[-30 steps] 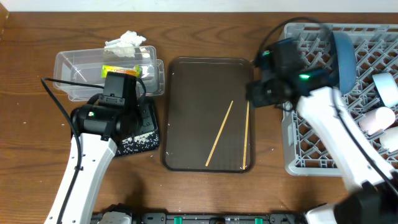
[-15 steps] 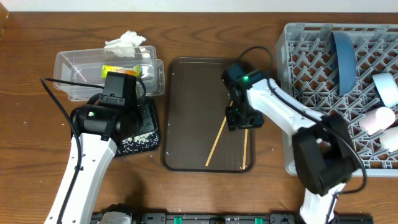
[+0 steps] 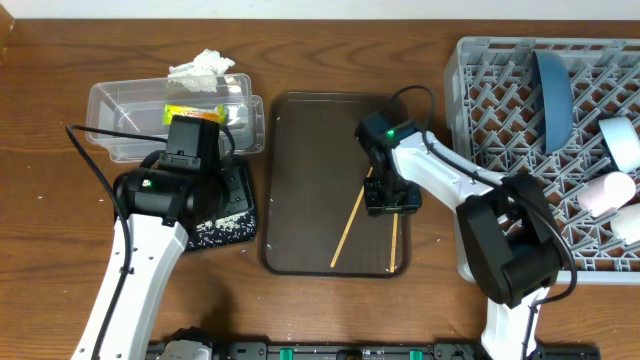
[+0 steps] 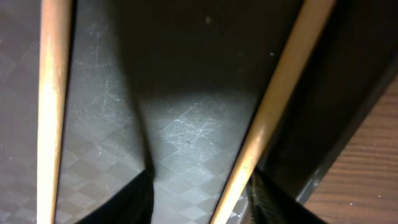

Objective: Sort waste into correct bins and load items into the dishwasher rack
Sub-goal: 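Reach the right gripper to the brown tray and grasp a chopstick, then carry the chopstick right and drop it into the rack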

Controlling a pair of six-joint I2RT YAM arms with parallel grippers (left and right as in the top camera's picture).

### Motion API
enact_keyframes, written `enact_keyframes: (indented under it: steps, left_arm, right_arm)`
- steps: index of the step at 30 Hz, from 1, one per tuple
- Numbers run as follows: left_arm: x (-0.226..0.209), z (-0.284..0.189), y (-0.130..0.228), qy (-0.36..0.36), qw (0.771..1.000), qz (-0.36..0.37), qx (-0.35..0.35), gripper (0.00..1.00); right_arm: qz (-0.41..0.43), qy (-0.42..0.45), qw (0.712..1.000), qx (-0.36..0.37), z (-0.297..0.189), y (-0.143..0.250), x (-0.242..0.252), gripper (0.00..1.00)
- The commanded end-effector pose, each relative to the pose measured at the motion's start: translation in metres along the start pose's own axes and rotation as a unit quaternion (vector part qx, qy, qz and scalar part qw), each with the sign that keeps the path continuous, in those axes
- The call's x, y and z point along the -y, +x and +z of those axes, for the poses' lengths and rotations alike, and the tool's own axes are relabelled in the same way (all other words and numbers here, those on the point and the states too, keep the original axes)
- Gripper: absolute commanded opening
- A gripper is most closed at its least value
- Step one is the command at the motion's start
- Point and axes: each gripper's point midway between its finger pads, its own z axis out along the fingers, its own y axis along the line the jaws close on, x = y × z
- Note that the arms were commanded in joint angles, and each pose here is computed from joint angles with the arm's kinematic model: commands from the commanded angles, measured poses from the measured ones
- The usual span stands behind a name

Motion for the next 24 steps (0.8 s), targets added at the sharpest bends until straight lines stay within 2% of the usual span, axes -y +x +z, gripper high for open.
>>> enact_keyframes:
  steps: [1,3,7,11,15,20,24]
  left_arm:
    - [-0.002,0.0,-0.001,-0.004,1.0,-0.001,-0.001,0.64]
    - [-0.002,0.0,-0.001,-0.004,1.0,-0.001,-0.001,0.64]
    - [-0.002,0.0,-0.001,-0.004,1.0,-0.001,0.0,0.64]
    - [-0.002,0.0,-0.001,-0.004,1.0,-0.001,-0.001,0.64]
    - [-0.002,0.0,0.0,-0.005,1.0,-0.001,-0.002,0.64]
    - [-0.002,0.0,0.0,-0.005,1.0,-0.001,-0.002,0.64]
    - [-0.002,0.0,0.0,-0.005,1.0,-0.001,-0.002,0.64]
  right_arm:
    - [0.018,0.01,0.999,-0.028,0.023,0.015,0.005,0.36]
    - [0.018,0.003,0.999,-0.028,0.024,0.015,0.003,0.29]
    - [0.013,-0.001,1.0,-0.022,0.022,0.012,0.001,0.23]
    - [-0.002,-0.011,1.0,-0.004,0.01,0.002,-0.002,0.01]
    - [-0.01,-0.034,0.999,0.041,-0.024,-0.017,-0.001,0.01]
    - [-0.043,-0.063,0.99,0.121,-0.094,-0.036,0.008,0.01]
    - [-0.048,-0.064,0.979,0.189,-0.152,-0.043,0.037,0.01]
